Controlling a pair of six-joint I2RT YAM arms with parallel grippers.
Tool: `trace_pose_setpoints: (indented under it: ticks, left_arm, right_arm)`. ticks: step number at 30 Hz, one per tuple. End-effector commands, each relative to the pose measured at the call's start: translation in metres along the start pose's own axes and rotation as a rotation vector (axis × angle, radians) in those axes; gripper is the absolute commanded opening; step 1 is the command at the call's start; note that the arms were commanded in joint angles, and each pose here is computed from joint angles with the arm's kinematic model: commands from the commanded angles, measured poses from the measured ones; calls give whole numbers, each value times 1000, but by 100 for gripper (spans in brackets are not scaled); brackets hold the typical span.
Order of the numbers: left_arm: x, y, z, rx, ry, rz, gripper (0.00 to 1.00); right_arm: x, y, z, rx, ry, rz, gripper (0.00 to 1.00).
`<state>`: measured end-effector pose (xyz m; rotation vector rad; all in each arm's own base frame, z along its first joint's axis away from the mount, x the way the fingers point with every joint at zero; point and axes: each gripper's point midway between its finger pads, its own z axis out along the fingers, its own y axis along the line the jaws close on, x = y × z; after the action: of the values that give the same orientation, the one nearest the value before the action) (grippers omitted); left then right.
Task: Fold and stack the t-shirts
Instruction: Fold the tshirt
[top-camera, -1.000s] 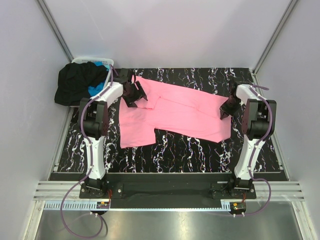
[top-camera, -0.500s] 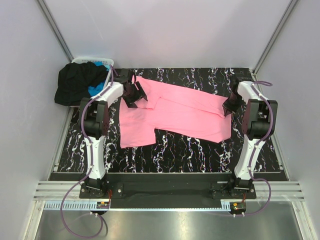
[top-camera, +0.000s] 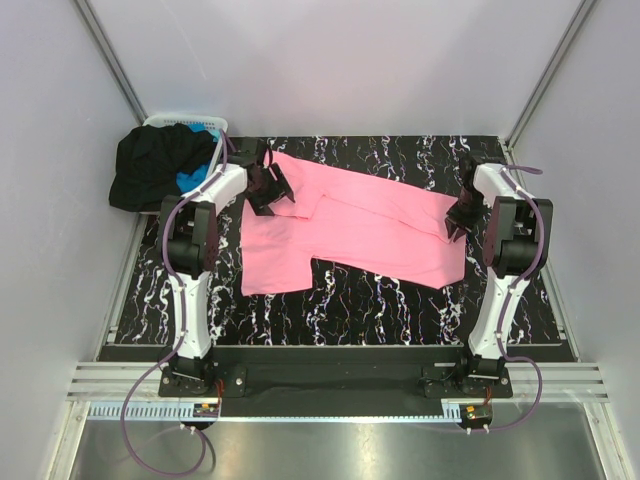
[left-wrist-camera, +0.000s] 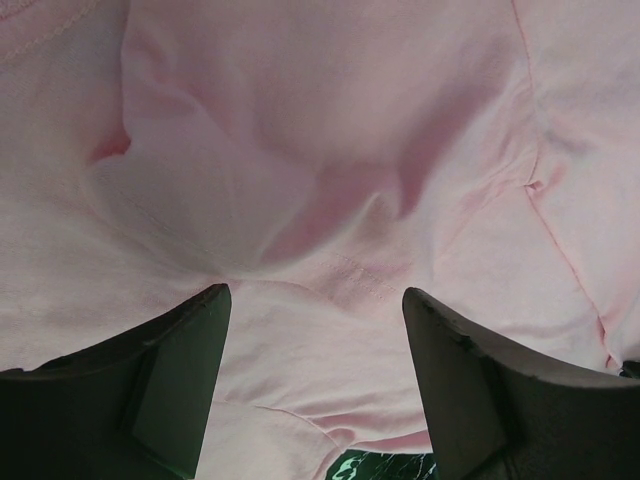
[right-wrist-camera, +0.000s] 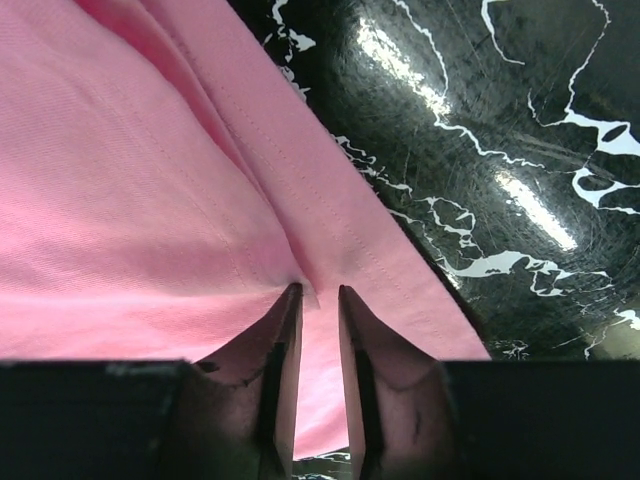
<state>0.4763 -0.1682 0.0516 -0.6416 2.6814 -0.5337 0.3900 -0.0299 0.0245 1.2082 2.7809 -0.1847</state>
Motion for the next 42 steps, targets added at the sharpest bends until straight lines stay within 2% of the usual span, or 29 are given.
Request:
trace_pose_setpoints:
  ticks: [1, 9, 15, 21, 25, 35, 39, 42]
  left_arm:
    - [-7, -8, -14, 7, -41, 5, 74]
    - [10, 19, -56, -60, -100, 20, 76]
    - [38, 49, -92, -108, -142, -12, 77]
    - [79, 101, -117, -227, -166, -81, 76]
    - [109, 131, -121, -274, -143, -102, 76]
    - [158, 150, -117, -285, -49, -126, 74]
    - [173, 160, -117, -323, -23, -146, 68]
    - [181, 164, -113, -344, -5, -144, 59]
  right_arm:
    - [-22, -2, -38, -32, -105, 30, 29]
    - [-36, -6, -86, -116, -241, 63, 30]
    - [-7, -10, -82, -191, -191, 42, 31]
    - [29, -21, -64, -210, -125, 32, 30]
    - [56, -31, -54, -224, -74, 27, 30]
    - [97, -48, -55, -263, -20, 9, 30]
    - [103, -52, -55, -266, -20, 9, 31]
    - [106, -55, -54, -263, -18, 11, 30]
